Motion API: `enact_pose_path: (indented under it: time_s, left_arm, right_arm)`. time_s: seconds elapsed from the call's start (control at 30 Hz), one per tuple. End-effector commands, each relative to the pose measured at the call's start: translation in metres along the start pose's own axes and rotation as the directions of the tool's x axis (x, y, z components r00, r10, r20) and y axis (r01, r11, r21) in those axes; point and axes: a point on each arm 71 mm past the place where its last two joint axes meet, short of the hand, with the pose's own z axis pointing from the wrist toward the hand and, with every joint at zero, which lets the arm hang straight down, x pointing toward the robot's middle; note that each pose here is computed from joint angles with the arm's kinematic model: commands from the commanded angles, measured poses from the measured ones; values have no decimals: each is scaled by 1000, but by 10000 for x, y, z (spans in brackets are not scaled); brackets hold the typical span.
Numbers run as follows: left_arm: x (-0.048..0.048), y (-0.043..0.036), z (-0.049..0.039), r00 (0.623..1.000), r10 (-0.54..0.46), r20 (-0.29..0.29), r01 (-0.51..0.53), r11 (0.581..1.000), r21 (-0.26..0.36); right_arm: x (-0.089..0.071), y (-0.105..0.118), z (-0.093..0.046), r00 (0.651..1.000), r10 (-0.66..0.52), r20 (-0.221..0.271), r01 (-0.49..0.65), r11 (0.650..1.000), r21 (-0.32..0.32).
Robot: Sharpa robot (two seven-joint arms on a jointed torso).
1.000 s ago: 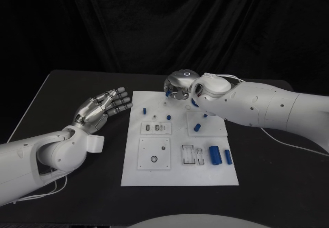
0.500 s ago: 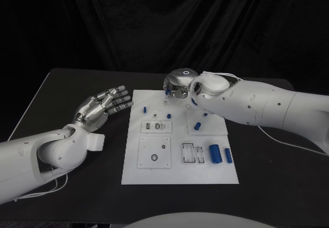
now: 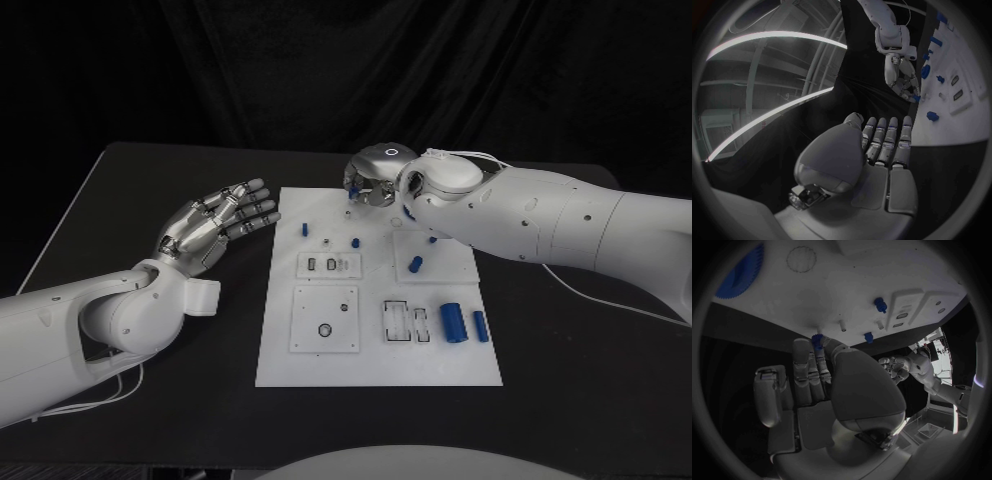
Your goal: Assemble the parts on the task board
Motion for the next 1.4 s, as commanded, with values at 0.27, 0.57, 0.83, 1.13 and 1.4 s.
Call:
enact_pose_path:
  time_s: [0.27, 0.57, 0.83, 1.13, 1.4]
  left_arm:
    - [11, -94, 2, 1000, -15, -8, 15, 992, 123]
    - [4, -93, 1, 1000, -15, -4, 15, 993, 120]
    - [9, -88, 5, 1000, -18, -5, 18, 993, 117]
    - [3, -86, 6, 1000, -20, -3, 21, 993, 114]
    - [-6, -88, 5, 1000, -21, -2, 22, 993, 114]
  right_arm:
    - [137, 20, -45, 998, 3, -63, -2, 1000, 6]
    - [145, 5, -56, 998, 4, -64, -3, 1000, 10]
    - [151, -11, -53, 998, 2, -69, -1, 1000, 22]
    - [158, -103, -65, 997, -2, -77, 7, 998, 65]
    - [126, -169, -123, 1000, 1, -25, 1, 997, 76]
